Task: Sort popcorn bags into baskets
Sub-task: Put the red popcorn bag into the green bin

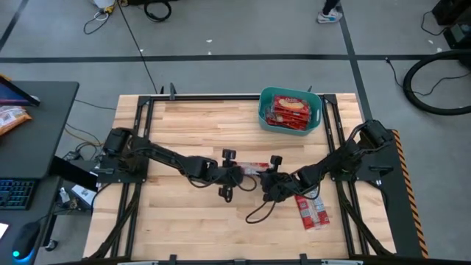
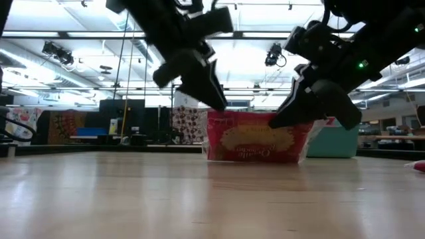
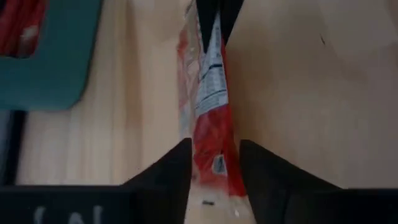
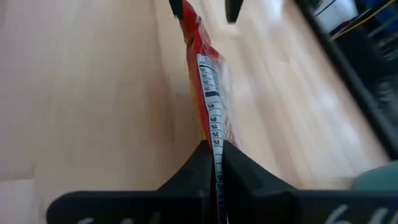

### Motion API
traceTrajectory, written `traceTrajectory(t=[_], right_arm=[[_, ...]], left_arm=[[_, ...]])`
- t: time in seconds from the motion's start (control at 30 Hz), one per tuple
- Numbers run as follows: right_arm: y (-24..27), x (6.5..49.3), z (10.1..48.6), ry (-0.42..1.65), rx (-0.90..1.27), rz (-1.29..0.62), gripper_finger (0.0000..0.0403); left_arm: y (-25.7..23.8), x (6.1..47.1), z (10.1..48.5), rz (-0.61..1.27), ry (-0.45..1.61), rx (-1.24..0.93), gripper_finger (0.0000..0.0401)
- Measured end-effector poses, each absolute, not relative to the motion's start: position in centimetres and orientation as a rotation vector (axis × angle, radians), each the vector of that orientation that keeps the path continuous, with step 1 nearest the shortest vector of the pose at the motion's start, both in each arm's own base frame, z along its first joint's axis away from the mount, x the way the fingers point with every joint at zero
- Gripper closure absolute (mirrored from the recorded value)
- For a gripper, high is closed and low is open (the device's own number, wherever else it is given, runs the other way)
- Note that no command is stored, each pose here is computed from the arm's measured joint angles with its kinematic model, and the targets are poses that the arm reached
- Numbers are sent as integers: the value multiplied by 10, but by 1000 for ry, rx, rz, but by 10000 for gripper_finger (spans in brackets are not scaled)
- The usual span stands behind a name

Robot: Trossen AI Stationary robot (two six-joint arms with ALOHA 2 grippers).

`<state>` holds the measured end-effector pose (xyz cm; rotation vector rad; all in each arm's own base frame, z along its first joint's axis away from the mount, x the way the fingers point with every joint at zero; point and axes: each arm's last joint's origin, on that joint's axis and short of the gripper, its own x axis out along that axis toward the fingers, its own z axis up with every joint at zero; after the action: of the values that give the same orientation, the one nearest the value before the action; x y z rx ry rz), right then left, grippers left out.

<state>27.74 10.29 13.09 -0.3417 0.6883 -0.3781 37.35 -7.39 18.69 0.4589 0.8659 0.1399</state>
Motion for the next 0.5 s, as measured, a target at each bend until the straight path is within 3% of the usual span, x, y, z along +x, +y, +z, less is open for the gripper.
traceTrajectory(t=[0.1,0.3,0.5], right_arm=[[105,274,137,667,-407,-419,379],[118,264,160,608,-612,-579,372],[132,258,173,546,-864,-753,376]], left_arm=[[-74,365,203,149,857,440,245],[-69,346,232,156,804,371,247],[-65,325,215,141,793,270,250]])
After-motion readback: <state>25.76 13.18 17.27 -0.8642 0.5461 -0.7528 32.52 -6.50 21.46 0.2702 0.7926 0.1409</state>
